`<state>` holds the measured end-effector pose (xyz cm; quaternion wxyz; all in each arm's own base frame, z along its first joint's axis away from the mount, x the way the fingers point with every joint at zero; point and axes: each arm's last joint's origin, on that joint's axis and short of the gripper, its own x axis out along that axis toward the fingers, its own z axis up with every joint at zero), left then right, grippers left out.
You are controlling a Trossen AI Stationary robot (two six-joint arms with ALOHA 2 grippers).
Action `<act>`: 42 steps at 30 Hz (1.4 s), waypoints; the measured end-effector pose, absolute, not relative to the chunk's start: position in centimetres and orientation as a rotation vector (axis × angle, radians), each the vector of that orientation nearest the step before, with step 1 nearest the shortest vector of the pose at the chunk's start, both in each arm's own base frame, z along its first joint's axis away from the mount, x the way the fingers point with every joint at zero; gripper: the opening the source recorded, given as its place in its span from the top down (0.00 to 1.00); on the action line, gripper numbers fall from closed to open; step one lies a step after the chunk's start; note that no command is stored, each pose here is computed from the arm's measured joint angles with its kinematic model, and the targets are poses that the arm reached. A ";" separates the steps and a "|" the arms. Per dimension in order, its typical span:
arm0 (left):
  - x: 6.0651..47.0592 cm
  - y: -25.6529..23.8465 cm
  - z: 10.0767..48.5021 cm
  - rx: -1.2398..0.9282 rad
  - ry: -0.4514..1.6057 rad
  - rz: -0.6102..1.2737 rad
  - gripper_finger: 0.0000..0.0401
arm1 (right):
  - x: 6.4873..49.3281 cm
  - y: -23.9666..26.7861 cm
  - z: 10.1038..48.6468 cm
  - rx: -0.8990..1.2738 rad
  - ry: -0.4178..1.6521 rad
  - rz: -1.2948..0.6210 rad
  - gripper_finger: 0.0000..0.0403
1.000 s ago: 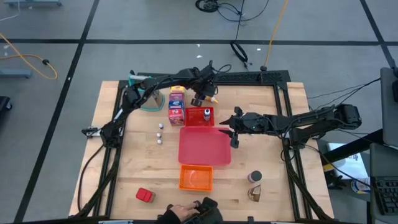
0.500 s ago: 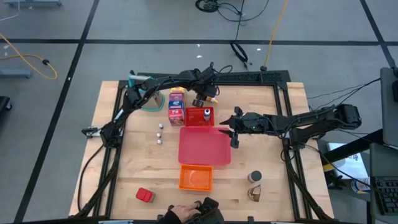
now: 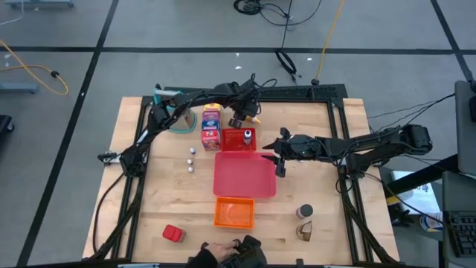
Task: Pick & Place Kitchen Items
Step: Put the yellow food coloring bottle into the red bin
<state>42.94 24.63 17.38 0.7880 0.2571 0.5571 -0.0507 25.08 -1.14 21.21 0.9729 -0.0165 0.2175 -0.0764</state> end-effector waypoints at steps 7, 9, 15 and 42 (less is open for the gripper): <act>42.2 25.8 17.4 0.450 1.177 -0.088 0.67 | 25.1 -1.1 21.2 -0.033 0.439 -0.154 0.65; 41.8 26.3 17.3 0.404 1.168 -0.083 0.67 | 25.1 -1.1 21.2 -0.034 0.438 -0.154 0.65; 41.4 27.4 16.9 0.285 1.126 -0.050 0.67 | 25.1 -1.1 21.3 -0.033 0.431 -0.154 0.65; 39.0 28.4 16.3 0.163 1.271 -0.043 0.67 | 25.1 -1.1 21.3 -0.033 0.431 -0.154 0.65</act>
